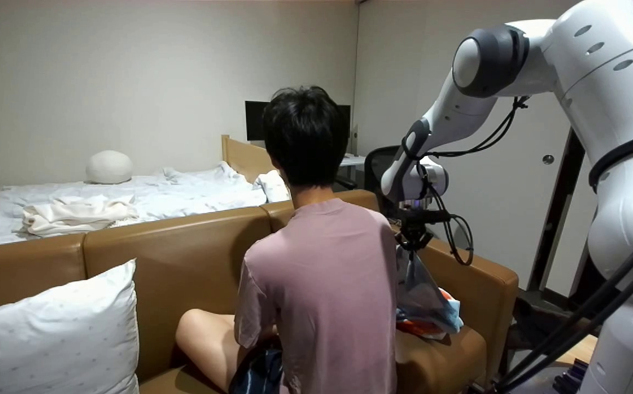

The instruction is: Place the striped towel over the man's shoulders

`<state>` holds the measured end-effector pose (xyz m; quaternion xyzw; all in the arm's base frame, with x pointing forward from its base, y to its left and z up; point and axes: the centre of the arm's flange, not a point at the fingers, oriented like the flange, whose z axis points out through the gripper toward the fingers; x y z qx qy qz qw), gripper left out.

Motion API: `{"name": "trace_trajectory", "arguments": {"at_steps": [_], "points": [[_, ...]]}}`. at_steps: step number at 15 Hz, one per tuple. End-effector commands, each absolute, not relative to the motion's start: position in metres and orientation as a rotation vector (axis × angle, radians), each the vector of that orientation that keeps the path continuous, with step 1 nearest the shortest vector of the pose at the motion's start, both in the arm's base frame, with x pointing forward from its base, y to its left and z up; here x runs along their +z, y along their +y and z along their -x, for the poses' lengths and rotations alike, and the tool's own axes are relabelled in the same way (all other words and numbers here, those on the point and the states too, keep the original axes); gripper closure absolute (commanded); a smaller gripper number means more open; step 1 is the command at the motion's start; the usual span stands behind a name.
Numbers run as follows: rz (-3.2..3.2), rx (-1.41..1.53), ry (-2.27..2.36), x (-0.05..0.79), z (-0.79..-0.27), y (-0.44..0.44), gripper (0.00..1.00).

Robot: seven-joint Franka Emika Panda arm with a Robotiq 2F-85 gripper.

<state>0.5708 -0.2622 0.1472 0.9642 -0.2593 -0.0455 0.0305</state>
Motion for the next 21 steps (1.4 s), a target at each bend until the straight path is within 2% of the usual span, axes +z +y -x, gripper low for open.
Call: {"name": "trace_trajectory", "arguments": {"at_steps": [1,6,7,9,21], "points": [[-2.972,-0.141,-0.799,0.147,-0.571,-0.262,0.95],[-2.971,-0.141,-0.800,0.147,-0.571,-0.263,0.95],[-2.965,-0.128,-0.807,0.148,-0.570,-0.263,0.99],[-2.971,-0.094,-0.810,0.158,-0.565,-0.265,0.99],[-2.948,0.295,-0.819,0.320,-0.550,-0.268,0.99]]}}
